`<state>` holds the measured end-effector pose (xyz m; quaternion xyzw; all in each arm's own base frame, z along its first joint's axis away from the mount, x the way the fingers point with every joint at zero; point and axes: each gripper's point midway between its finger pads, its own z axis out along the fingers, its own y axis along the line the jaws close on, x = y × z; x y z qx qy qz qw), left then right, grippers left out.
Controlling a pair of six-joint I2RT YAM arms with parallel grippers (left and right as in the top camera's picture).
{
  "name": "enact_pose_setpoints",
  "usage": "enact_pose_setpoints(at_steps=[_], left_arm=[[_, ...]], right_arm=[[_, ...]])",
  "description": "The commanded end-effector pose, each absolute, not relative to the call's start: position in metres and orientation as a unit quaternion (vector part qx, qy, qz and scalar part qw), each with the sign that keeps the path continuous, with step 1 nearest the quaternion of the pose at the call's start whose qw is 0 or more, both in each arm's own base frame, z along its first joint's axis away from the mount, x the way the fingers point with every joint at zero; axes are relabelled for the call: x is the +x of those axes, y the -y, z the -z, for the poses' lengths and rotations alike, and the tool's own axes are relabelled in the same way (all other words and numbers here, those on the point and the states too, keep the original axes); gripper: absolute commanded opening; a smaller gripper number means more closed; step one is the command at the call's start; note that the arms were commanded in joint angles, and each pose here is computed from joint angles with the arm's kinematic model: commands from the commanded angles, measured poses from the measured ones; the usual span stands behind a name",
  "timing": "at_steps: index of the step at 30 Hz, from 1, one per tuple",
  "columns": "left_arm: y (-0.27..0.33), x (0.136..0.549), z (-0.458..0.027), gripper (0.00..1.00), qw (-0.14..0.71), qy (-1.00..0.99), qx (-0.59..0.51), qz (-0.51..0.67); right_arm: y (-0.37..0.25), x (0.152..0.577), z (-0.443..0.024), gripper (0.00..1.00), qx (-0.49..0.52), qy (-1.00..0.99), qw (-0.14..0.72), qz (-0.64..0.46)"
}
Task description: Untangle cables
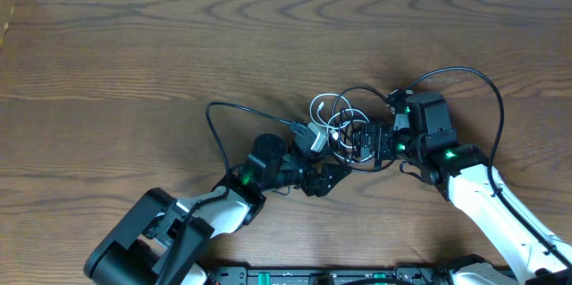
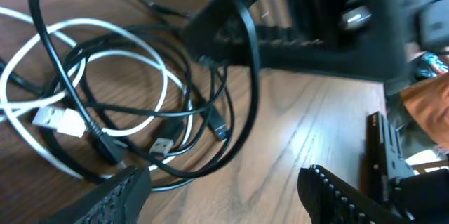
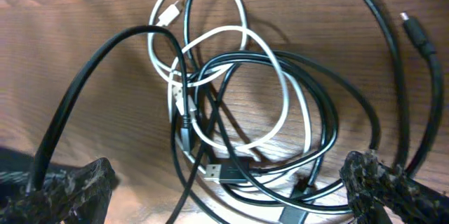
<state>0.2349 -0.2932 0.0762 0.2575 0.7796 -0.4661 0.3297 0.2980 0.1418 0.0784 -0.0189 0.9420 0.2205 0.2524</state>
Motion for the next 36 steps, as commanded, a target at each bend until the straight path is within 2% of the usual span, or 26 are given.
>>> enact_pose_setpoints(at_steps=[1, 14, 30, 31, 33, 36], left_arm=[[0.294, 0.241, -0.074, 0.72, 0.338, -0.783, 0.254, 0.456], [0.304, 0.248, -0.09, 0.72, 0.36, -0.764, 0.26, 0.468], [0.309, 0.252, -0.086, 0.72, 0.387, -0.777, 0.245, 0.432], [0.309, 0.253, -0.086, 0.67, 0.388, -0.777, 0.244, 0.431], [0.309, 0.253, -0.086, 0.5, 0.388, -0.777, 0.244, 0.431], [0.309, 0.253, -0.086, 0.13, 0.388, -0.777, 0.244, 0.431]], right_arm=[[-0.151, 0.295, -0.082, 0.99, -0.036, -0.938, 0.249, -0.239], [-0.163, 0.294, -0.089, 0.99, -0.049, -0.928, 0.25, -0.272], [-0.164, 0.293, -0.09, 0.99, -0.051, -0.927, 0.247, -0.277], [-0.164, 0.293, -0.09, 0.99, -0.051, -0.927, 0.248, -0.277], [-0.164, 0.293, -0.09, 0.99, -0.051, -0.927, 0.248, -0.277], [-0.164, 0.293, -0.09, 0.99, -0.051, -0.927, 0.248, -0.277]])
